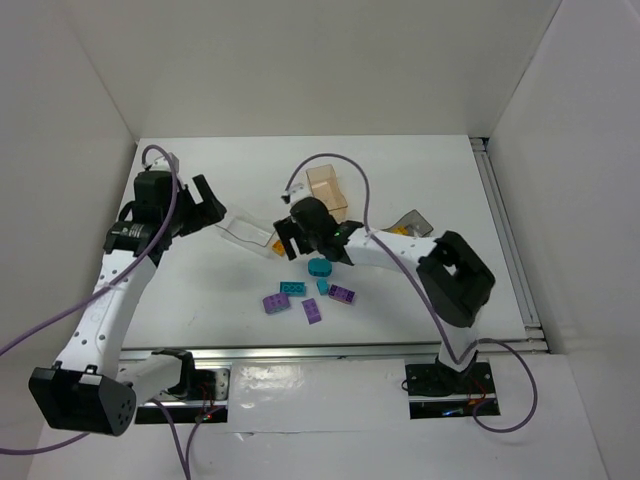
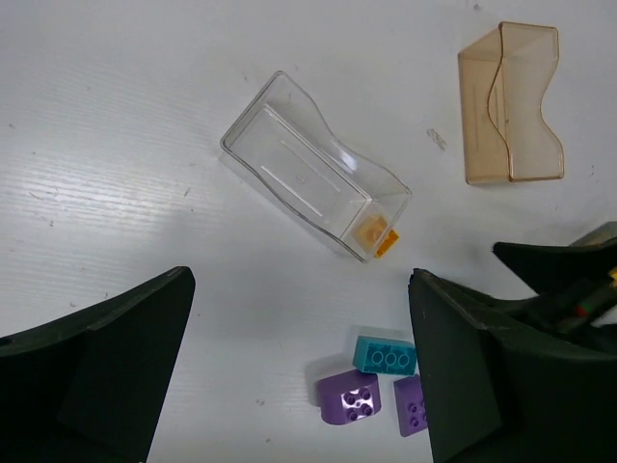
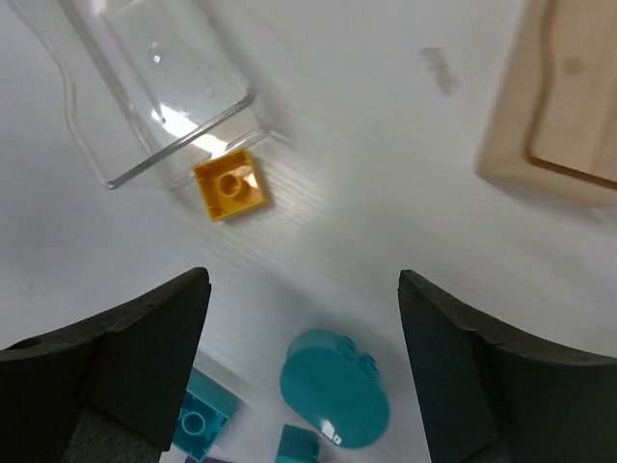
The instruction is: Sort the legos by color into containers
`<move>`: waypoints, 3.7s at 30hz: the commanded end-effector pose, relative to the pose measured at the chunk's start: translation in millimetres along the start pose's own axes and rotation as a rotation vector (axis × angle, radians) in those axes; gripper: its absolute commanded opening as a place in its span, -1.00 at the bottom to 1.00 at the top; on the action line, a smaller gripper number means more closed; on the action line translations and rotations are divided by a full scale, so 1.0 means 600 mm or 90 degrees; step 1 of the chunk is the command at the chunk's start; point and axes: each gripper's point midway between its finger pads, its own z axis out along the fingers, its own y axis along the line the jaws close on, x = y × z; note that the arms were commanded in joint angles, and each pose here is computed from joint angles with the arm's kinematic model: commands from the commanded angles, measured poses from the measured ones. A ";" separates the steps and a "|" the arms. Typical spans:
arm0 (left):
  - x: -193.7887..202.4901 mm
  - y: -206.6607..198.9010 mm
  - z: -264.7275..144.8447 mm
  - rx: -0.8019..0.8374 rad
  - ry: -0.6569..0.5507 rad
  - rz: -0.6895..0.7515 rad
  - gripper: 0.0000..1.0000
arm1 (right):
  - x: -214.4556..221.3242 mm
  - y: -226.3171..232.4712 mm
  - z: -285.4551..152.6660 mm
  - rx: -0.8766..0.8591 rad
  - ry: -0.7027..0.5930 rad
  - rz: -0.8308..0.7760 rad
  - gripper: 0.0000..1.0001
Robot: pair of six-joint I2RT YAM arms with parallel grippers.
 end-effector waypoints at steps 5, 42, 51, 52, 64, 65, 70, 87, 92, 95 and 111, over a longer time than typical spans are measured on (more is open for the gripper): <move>-0.028 0.006 -0.027 -0.020 -0.050 -0.006 1.00 | 0.014 0.069 0.077 -0.089 0.029 -0.116 0.66; 0.089 -0.063 0.032 0.118 0.124 0.106 1.00 | 0.057 -0.303 -0.147 0.355 -0.119 0.328 -0.39; 0.201 -0.110 0.057 0.157 0.251 0.207 0.83 | 0.082 -0.402 -0.182 0.450 -0.131 0.410 -0.34; 0.220 -0.107 0.063 0.149 0.278 0.212 0.83 | 0.079 -0.409 -0.183 0.454 -0.137 0.415 -0.34; 0.288 -0.140 0.081 0.082 0.323 0.283 0.87 | 0.055 -0.457 -0.160 0.478 -0.102 0.393 0.52; 0.293 -0.134 0.082 0.070 0.326 0.272 0.87 | 0.049 -0.457 -0.165 0.476 -0.109 0.395 0.56; 0.306 -0.107 0.072 0.034 0.320 0.230 0.87 | 0.013 -0.444 -0.197 0.452 -0.149 0.385 0.56; 0.373 -0.098 0.048 -0.013 0.310 0.042 1.00 | -0.021 -0.296 -0.192 0.333 -0.155 0.304 0.67; 0.397 -0.105 0.045 -0.015 0.298 0.024 1.00 | -0.017 -0.292 -0.188 0.336 -0.150 0.299 0.69; 0.407 -0.098 0.053 -0.039 0.299 0.023 0.97 | -0.011 -0.285 -0.185 0.327 -0.143 0.294 0.69; 0.444 -0.069 0.079 -0.102 0.309 0.036 0.60 | -0.003 -0.273 -0.171 0.311 -0.134 0.295 0.69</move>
